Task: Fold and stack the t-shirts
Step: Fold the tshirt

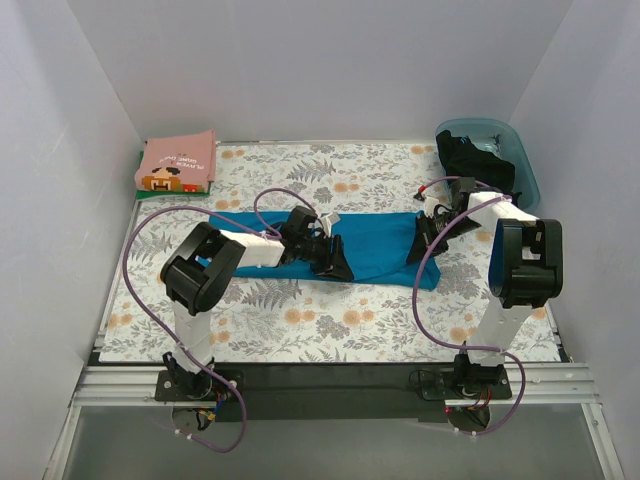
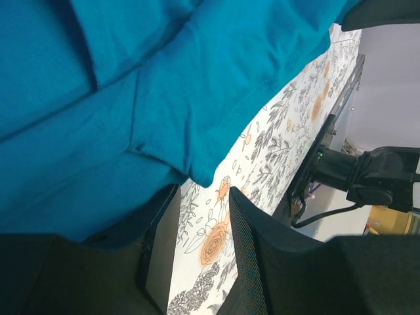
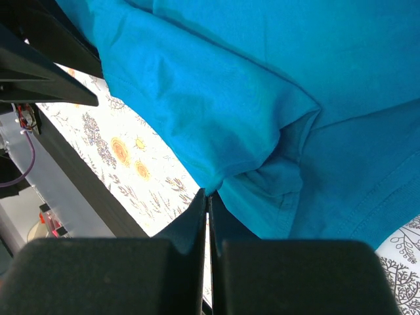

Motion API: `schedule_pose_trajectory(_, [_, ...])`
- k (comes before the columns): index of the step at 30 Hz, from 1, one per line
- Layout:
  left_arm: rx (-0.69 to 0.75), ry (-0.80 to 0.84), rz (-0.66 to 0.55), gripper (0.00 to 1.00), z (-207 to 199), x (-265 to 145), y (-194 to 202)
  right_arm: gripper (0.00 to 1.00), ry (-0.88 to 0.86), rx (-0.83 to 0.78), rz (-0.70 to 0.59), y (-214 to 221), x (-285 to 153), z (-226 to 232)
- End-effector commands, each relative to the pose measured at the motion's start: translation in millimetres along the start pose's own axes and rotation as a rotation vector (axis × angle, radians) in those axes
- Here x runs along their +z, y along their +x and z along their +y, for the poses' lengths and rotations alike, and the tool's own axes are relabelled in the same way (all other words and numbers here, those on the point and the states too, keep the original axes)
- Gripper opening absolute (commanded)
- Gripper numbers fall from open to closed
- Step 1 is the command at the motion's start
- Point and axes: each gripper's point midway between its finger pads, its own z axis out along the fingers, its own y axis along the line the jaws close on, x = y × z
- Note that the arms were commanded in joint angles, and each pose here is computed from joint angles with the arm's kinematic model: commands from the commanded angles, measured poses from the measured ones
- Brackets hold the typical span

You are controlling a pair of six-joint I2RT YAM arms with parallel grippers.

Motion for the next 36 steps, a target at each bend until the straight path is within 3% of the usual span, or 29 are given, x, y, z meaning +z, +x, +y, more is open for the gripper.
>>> schedule_pose_trajectory(1, [0.027,0.008,-0.011,0.35,-10,4,-9,0.01,-0.016,-0.031,-0.027,-7,-6,7])
schedule_pose_trajectory(8, [0.022,0.019,-0.001,0.34,-15,11,-8,0.01,-0.023,-0.032,-0.028,-8,-6,9])
schedule_pose_trajectory(15, [0.027,0.045,-0.011,0.04,-26,6,-11,0.01,-0.028,-0.046,-0.05,-19,-9,12])
schedule_pose_trajectory(18, [0.023,0.058,-0.015,0.0,-28,1,-13,0.01,-0.029,-0.053,-0.065,-31,-13,13])
schedule_pose_trajectory(26, [0.009,0.086,-0.058,0.0,-31,-17,-28,0.01,-0.028,-0.063,-0.089,-58,-15,14])
schedule_pose_trajectory(27, [0.014,0.089,-0.051,0.03,-32,-16,-27,0.01,-0.028,-0.062,-0.086,-57,-14,14])
schedule_pose_trajectory(28, [0.016,0.071,-0.065,0.14,-29,-16,-29,0.01,-0.027,-0.063,-0.079,-55,-13,14])
schedule_pose_trajectory(29, [0.04,0.06,-0.077,0.3,-29,-17,-30,0.01,-0.027,-0.061,-0.073,-52,-11,14])
schedule_pose_trajectory(32, [0.188,0.016,-0.099,0.34,-29,-18,-29,0.01,-0.03,-0.053,-0.057,-44,-8,13])
schedule_pose_trajectory(36, [0.577,-0.007,-0.189,0.34,-37,-28,-40,0.01,-0.034,-0.049,-0.049,-40,-6,13])
